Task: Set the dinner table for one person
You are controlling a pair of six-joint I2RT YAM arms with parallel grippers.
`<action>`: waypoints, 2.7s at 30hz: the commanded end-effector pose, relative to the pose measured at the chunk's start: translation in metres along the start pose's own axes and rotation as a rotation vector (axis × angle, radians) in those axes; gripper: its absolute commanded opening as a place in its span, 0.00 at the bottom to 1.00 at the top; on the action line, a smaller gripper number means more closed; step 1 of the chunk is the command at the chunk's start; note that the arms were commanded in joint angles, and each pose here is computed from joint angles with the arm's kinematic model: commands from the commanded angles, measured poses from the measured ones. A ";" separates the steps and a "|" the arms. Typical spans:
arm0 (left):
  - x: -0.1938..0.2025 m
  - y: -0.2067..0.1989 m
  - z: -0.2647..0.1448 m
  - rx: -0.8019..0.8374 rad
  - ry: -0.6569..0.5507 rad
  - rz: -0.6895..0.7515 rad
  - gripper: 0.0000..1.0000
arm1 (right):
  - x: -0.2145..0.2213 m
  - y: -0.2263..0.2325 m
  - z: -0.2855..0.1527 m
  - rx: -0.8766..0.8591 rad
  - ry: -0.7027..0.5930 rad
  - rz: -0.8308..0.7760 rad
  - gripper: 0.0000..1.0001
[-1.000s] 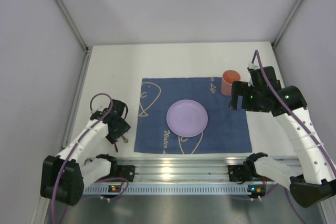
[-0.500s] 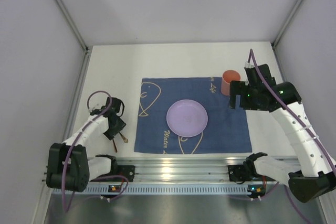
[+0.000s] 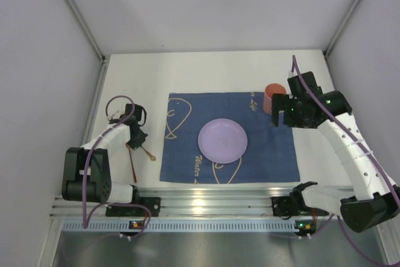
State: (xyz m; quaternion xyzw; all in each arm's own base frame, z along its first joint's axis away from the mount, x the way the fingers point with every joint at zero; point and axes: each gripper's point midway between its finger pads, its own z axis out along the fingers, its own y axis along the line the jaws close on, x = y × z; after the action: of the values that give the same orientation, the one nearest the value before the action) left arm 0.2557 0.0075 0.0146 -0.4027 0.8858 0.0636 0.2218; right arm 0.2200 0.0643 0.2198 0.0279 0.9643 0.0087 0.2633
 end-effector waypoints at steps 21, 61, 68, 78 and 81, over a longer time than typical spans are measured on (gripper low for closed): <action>0.031 -0.259 -0.207 0.620 0.018 0.309 0.00 | -0.012 0.171 -0.029 -0.862 0.003 -0.041 1.00; 0.126 -0.300 -0.264 0.720 0.078 0.572 0.85 | 0.016 0.135 0.026 -0.727 -0.051 0.087 0.00; 0.085 -0.253 -0.237 0.608 0.021 0.518 0.90 | 0.059 0.095 0.063 -0.588 0.041 0.161 0.00; 0.040 -0.207 -0.218 0.554 -0.006 0.454 0.89 | 0.100 0.063 0.102 -0.541 0.123 0.294 0.00; 0.033 -0.203 -0.219 0.543 -0.019 0.453 0.89 | 0.098 0.060 0.104 -0.535 0.112 0.313 0.00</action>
State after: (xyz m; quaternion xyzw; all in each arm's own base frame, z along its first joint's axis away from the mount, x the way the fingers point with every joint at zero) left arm 0.3159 -0.2205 0.1977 -0.1346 0.9370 -0.1280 0.2960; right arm 0.1762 0.1284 0.0658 0.1108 0.9388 0.2829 0.1621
